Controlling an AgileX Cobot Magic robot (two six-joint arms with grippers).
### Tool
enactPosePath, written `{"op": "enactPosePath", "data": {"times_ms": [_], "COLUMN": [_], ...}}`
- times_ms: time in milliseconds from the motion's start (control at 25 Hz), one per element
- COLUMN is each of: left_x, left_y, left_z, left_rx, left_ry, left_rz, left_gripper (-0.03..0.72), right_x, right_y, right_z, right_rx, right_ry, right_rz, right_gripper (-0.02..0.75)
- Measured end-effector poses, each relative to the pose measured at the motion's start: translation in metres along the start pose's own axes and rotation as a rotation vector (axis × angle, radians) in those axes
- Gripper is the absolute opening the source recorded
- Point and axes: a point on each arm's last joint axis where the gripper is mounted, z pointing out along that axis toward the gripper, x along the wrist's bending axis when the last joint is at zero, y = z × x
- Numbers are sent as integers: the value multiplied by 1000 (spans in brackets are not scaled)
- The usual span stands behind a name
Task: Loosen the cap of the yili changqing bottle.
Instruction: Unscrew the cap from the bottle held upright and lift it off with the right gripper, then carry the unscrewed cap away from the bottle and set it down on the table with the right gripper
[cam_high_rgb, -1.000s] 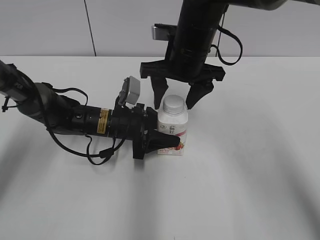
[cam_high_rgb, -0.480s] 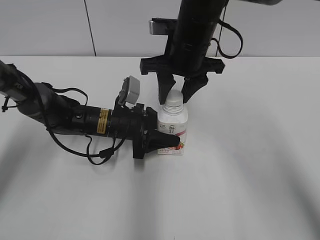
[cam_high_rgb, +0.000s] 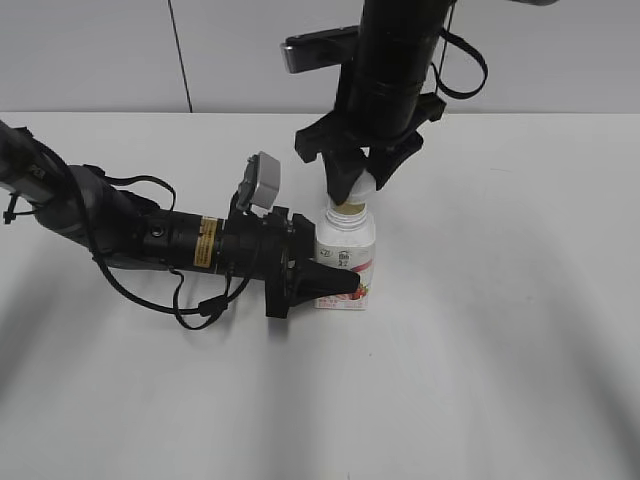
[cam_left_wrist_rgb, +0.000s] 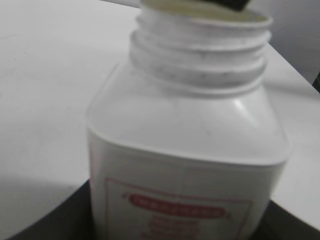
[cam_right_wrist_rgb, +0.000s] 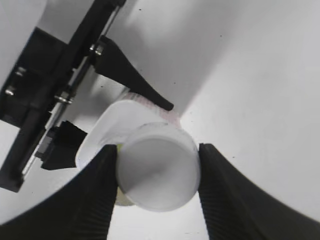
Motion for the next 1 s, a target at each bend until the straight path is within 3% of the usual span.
{"op": "enactPosePath", "data": {"times_ms": [600, 840, 1000], "left_x": [0, 0, 0], "left_y": [0, 0, 0], "left_z": [0, 0, 0], "left_rx": [-1, 0, 0], "left_ry": [1, 0, 0], "left_rz": [1, 1, 1], "left_gripper": [402, 402, 402], "right_x": [-15, -27, -55], "right_y": [-1, -2, -5], "right_z": [-5, -7, -11], "right_rx": [22, 20, 6], "right_ry": [-162, -177, -183], "right_rz": [-273, -224, -30], "right_gripper": [389, 389, 389]}}
